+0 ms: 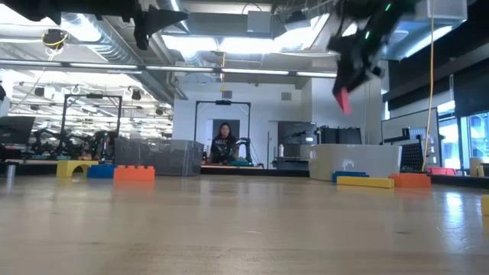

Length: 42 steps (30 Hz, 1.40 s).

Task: Sort & place blocks by color
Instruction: Put the red triangular block into the gray bin, then put the red triangular block into the white bin

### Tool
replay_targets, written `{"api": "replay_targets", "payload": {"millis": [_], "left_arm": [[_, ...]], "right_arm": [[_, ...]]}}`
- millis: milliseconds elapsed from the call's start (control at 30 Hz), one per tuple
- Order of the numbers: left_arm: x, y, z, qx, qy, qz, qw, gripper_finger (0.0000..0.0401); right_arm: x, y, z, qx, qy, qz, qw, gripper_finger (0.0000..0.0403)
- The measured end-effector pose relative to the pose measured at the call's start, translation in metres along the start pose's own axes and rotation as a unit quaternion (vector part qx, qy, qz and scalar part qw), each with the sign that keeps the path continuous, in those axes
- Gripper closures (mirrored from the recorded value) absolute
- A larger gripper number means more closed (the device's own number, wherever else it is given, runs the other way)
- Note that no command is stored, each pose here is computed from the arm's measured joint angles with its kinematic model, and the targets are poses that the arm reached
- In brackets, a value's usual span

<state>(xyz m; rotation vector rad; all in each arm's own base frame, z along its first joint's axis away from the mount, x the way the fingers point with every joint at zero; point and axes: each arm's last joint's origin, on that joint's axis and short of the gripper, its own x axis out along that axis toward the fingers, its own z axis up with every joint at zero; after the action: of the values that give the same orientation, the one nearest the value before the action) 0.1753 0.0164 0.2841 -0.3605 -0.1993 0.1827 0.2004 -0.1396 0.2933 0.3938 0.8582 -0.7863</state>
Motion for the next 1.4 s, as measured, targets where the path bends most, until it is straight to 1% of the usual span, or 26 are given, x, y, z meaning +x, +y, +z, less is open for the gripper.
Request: {"api": "replay_targets", "payload": {"millis": [167, 267, 500, 633, 800, 900, 1000, 1133, 1300, 1400], "left_arm": [[0.0, 0.0, 0.0, 0.0, 0.0, 0.001, 1.0, 0.0195], [0.0, 0.0, 0.0, 0.0, 0.0, 0.001, 1.0, 0.0195], [0.0, 0.0, 0.0, 0.002, -0.001, 0.001, 1.0, 0.0195], [0.0, 0.0, 0.0, 0.013, -0.001, 0.002, 1.0, 0.0195], [0.0, 0.0, 0.0, 0.013, -0.002, 0.005, 1.0, 0.0195], [0.0, 0.0, 0.0, 0.013, -0.002, 0.005, 1.0, 0.0195], [0.0, 0.0, 0.0, 0.013, -0.002, 0.005, 1.0, 0.0195], [0.0, 0.0, 0.0, 0.013, -0.002, 0.005, 1.0, 0.0195], [0.0, 0.0, 0.0, 0.013, -0.002, 0.005, 1.0, 0.0195], [0.0, 0.0, 0.0, 0.013, -0.002, 0.005, 1.0, 0.0195]], "right_arm": [[0.053, -0.033, 0.002, 0.035, 0.095, -0.03, 0.994, 0.027], [0.079, -0.044, -0.001, 0.05, 0.136, -0.046, 0.988, 0.027], [0.127, -0.047, -0.013, 0.052, 0.207, -0.055, 0.975, 0.0266], [0.146, -0.047, -0.019, 0.052, 0.226, -0.058, 0.971, 0.0263], [0.153, -0.047, -0.02, 0.052, 0.229, -0.058, 0.97, 0.0259], [0.153, -0.047, -0.02, 0.051, 0.228, -0.058, 0.971, 0.0248], [0.153, -0.047, -0.02, 0.05, 0.227, -0.057, 0.971, 0.0226], [0.153, -0.047, -0.02, 0.038, 0.228, -0.054, 0.971, 0.0186], [0.151, -0.047, -0.02, 0.004, 0.228, -0.048, 0.972, 0.0135], [0.142, -0.047, -0.014, -0.014, 0.216, -0.055, 0.975, 0.0118]]}}
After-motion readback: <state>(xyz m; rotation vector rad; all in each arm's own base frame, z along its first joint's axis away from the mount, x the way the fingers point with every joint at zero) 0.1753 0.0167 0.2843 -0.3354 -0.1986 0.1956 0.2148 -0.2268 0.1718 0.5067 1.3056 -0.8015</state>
